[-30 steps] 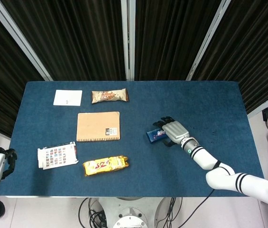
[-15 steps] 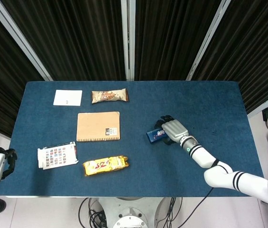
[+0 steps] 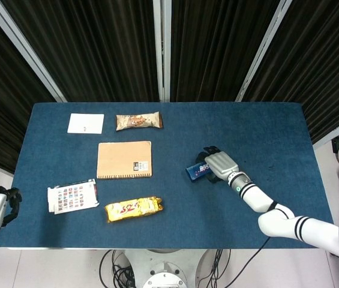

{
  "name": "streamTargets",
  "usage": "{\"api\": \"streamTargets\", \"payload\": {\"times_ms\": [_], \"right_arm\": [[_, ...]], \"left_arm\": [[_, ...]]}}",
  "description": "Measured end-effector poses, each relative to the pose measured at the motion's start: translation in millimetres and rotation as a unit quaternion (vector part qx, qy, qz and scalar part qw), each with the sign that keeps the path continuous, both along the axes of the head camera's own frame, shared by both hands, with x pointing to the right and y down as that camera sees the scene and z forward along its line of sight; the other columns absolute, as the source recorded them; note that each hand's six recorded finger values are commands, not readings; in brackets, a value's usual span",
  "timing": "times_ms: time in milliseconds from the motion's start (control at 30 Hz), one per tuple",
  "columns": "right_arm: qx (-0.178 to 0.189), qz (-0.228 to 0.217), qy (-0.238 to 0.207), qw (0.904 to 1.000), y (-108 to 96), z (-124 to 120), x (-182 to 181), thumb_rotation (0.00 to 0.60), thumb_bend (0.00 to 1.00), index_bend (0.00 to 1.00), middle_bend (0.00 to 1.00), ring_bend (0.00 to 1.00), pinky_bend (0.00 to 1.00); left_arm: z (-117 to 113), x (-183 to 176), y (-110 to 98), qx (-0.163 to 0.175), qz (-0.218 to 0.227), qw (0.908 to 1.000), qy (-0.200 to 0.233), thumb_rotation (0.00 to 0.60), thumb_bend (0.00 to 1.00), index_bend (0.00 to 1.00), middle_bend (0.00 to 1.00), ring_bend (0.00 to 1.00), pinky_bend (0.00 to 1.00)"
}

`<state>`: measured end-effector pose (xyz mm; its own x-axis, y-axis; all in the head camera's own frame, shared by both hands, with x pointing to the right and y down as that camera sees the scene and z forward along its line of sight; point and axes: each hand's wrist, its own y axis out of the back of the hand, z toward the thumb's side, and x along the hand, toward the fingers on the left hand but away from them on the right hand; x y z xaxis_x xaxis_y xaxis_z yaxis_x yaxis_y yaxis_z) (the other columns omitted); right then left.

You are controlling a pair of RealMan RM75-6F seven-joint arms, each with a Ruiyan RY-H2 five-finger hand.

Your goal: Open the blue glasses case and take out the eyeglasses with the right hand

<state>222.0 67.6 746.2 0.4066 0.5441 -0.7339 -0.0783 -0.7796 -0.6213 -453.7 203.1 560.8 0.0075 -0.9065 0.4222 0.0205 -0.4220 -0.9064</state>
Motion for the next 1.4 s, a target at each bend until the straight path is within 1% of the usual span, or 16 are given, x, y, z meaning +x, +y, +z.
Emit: {"api": "streamTargets", "payload": {"times_ms": [233, 367, 467, 800, 867, 967, 1100, 1133, 1200, 1267, 1400], "right_arm": [[-0.002, -0.002, 0.002, 1.0000, 0.0, -0.6, 0.4, 0.600, 0.49, 0.29, 0.17, 0.00, 0.00], [-0.004, -0.002, 0.003, 1.0000, 0.2, -0.5, 0.1, 0.600, 0.60, 0.29, 0.17, 0.00, 0.00], [-0.006, -0.003, 0.005, 1.0000, 0.0, -0.1, -0.6, 0.600, 0.65, 0.29, 0.17, 0.00, 0.00], [-0.008, -0.005, 0.012, 0.9999, -3.0, -3.3, 1.3, 0.600, 0.90, 0.29, 0.18, 0.00, 0.00], [-0.009, -0.004, 0.014, 0.9999, -3.7, -4.3, 2.0, 0.600, 0.93, 0.28, 0.17, 0.00, 0.00], [-0.011, -0.004, 0.017, 0.9998, -4.5, -4.8, 2.3, 0.600, 0.93, 0.23, 0.16, 0.00, 0.00], [-0.013, -0.001, 0.016, 0.9998, -5.9, -3.8, -1.2, 0.600, 0.92, 0.11, 0.13, 0.00, 0.00], [-0.013, -0.001, 0.016, 0.9998, -6.3, -3.2, -2.5, 0.600, 0.91, 0.07, 0.13, 0.00, 0.00], [-0.011, -0.001, 0.014, 0.9998, -7.5, -1.8, -6.1, 0.600, 0.88, 0.03, 0.12, 0.00, 0.00], [-0.011, -0.001, 0.014, 0.9998, -8.9, -0.7, -8.9, 0.600, 0.86, 0.00, 0.11, 0.00, 0.00], [-0.007, 0.000, 0.014, 0.9999, -13.7, 2.4, -14.5, 0.600, 0.83, 0.00, 0.10, 0.00, 0.00]], "left_arm": [[-0.1, 0.1, 0.1, 0.000, 0.000, 1.0000, 0.000, 0.600, 0.58, 0.67, 0.64, 0.45, 0.45], [0.0, 0.1, 0.0, 0.000, 0.000, 1.0000, 0.000, 0.600, 0.58, 0.67, 0.64, 0.45, 0.45], [0.0, 0.1, 0.0, 0.000, 0.000, 1.0000, 0.000, 0.600, 0.58, 0.67, 0.64, 0.45, 0.45], [-0.1, 0.1, -0.1, 0.000, 0.000, 1.0000, 0.000, 0.600, 0.58, 0.67, 0.64, 0.45, 0.45], [0.0, 0.0, 0.0, 0.000, 0.000, 1.0000, 0.000, 0.600, 0.58, 0.67, 0.64, 0.45, 0.45], [-0.1, 0.1, -0.1, 0.000, 0.000, 1.0000, 0.000, 0.600, 0.58, 0.67, 0.64, 0.45, 0.45], [-0.1, 0.1, -0.1, 0.000, 0.000, 1.0000, 0.000, 0.600, 0.58, 0.67, 0.64, 0.45, 0.45], [-0.1, 0.1, -0.1, 0.000, 0.000, 1.0000, 0.000, 0.600, 0.58, 0.67, 0.64, 0.45, 0.45], [-0.1, 0.1, -0.1, 0.000, 0.000, 1.0000, 0.000, 0.600, 0.58, 0.67, 0.64, 0.45, 0.45], [-0.1, 0.1, -0.1, 0.000, 0.000, 1.0000, 0.000, 0.600, 0.58, 0.67, 0.64, 0.45, 0.45], [-0.1, 0.1, -0.1, 0.000, 0.000, 1.0000, 0.000, 0.600, 0.58, 0.67, 0.64, 0.45, 0.45]]}}
